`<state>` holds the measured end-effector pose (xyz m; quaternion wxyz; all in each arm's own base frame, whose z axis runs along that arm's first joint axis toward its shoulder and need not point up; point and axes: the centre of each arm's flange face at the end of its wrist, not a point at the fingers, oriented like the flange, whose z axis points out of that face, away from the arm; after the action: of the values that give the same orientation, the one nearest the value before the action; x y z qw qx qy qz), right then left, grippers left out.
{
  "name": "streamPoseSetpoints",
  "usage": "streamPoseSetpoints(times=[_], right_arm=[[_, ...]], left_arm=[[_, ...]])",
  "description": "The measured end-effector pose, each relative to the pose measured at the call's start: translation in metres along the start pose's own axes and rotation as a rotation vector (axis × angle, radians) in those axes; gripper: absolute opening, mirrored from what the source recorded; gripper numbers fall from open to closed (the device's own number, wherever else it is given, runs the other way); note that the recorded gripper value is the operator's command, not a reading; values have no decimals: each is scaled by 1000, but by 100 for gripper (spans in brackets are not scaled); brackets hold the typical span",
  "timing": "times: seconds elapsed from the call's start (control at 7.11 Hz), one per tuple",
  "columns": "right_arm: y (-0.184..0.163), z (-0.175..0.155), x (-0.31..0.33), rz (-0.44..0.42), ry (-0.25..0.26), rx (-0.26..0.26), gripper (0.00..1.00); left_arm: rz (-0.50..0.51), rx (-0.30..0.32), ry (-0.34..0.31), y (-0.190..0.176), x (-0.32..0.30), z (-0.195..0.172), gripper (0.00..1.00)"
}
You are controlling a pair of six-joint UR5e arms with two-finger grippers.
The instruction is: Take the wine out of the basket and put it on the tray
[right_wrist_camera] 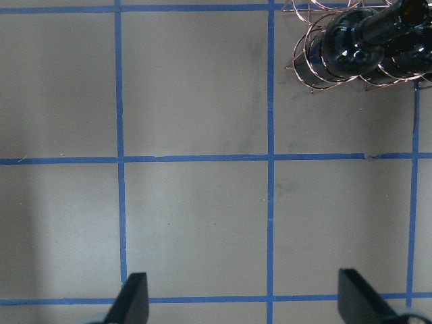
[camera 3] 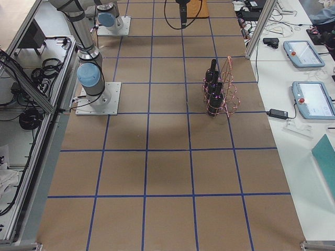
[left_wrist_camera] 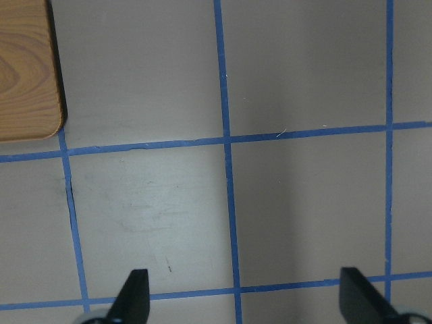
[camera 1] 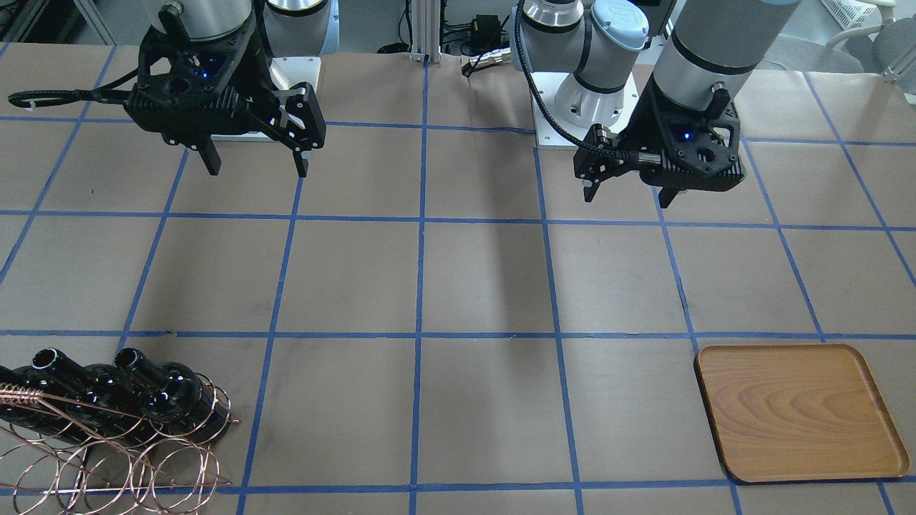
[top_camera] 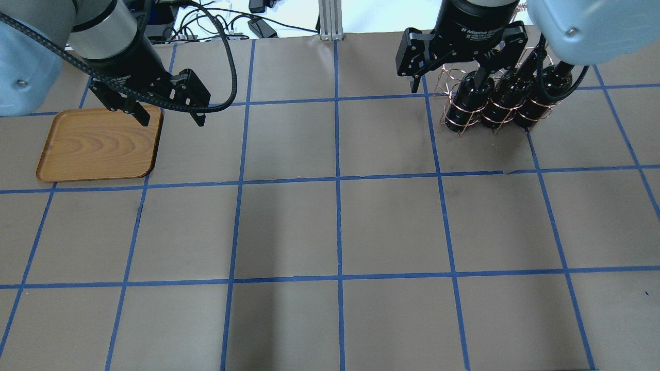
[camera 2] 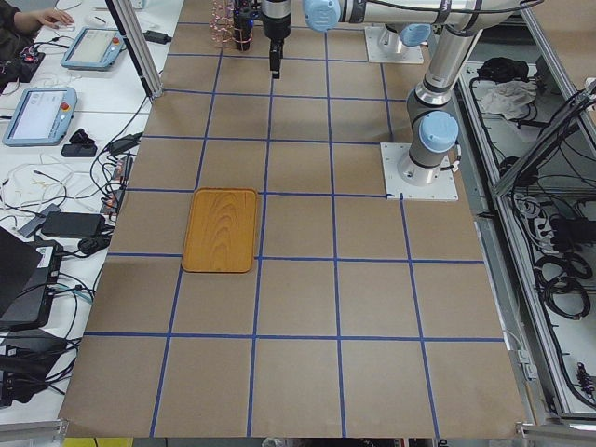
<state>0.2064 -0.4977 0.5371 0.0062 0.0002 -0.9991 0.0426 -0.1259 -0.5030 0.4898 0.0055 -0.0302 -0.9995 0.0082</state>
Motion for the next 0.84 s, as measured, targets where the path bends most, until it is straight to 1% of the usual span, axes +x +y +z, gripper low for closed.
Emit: streamPoseSetpoints(times=[0.42,0.84], right_arm=[[0,0,0,0,-1,1,100],[0,-1,2,-5,11,2,100]], left_arm=[[0,-1,0,-1,0,1,100],[-2,0,0,-1,-1,1,100]])
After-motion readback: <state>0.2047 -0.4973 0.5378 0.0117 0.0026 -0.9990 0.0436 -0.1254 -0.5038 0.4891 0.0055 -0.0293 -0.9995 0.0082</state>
